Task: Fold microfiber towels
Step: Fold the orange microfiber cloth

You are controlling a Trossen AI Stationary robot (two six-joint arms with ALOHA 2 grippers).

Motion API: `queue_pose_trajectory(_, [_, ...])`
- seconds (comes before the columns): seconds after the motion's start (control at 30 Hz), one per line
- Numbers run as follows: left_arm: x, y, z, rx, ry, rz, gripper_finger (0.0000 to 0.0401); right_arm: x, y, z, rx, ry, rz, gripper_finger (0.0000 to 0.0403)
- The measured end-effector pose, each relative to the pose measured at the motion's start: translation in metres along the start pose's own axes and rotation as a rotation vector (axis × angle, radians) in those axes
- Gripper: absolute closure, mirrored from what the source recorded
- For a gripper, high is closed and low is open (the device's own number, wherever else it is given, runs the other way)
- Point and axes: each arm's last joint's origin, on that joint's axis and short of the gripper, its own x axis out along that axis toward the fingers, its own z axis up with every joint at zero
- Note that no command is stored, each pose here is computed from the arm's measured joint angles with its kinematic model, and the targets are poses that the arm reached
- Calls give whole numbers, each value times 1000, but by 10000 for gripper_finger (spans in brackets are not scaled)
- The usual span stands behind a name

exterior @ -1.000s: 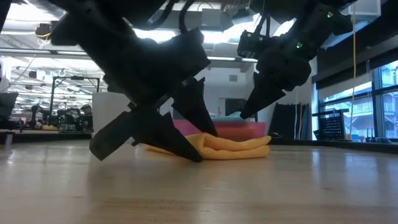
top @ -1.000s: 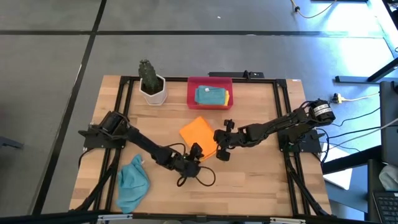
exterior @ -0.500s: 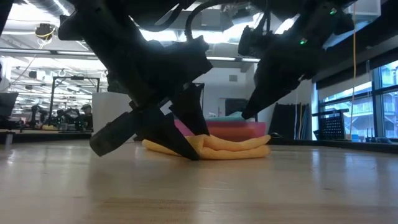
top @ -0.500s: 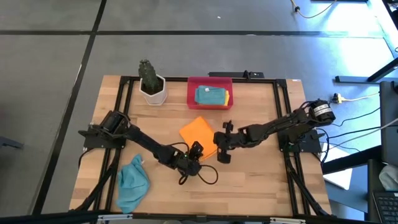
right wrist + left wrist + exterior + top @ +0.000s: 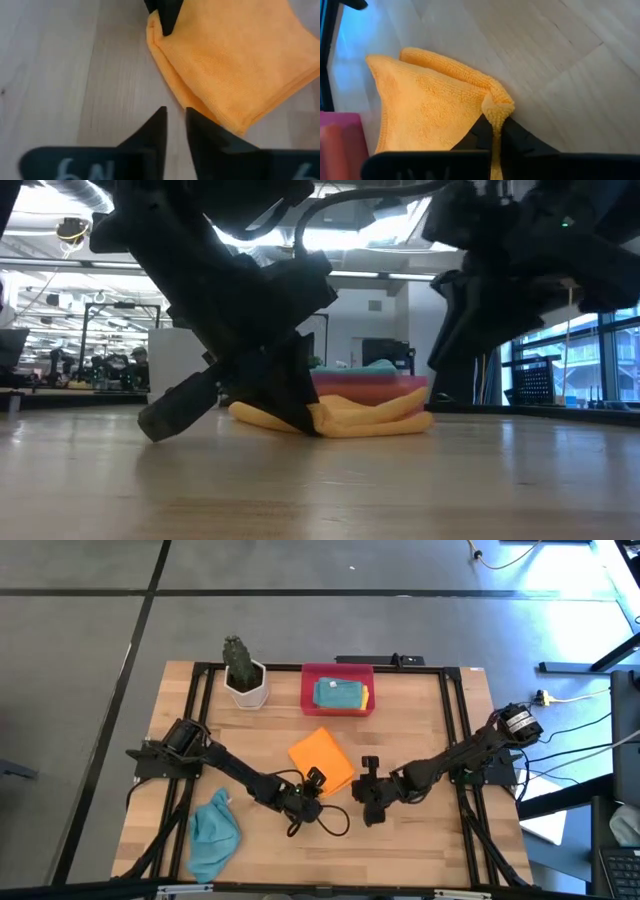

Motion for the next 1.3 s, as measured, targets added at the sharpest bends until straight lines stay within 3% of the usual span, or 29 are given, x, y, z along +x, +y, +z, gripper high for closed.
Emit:
queue_pose_trajectory(0.3, [-21, -9, 10, -74, -68, -50, 400, -8, 23, -2, -80, -61, -19, 211])
queue_pose_trajectory(0.47, [-33, -14, 4, -137, -142, -96, 401, 3, 43, -6, -130, -106, -32, 173])
queue_pose_trajectory(0.77, [-61, -25, -33, -294, -355, -54, 401, 45, 65, -19, -199, -144, -145, 167])
queue_pose_trajectory(0.93, [-67, -28, -49, -351, -375, -55, 401, 56, 67, -23, -202, -163, -224, 168])
queue_pose_trajectory(1.3, [-67, -26, -49, -373, -397, -28, 401, 63, 65, -10, -97, -275, -187, 168])
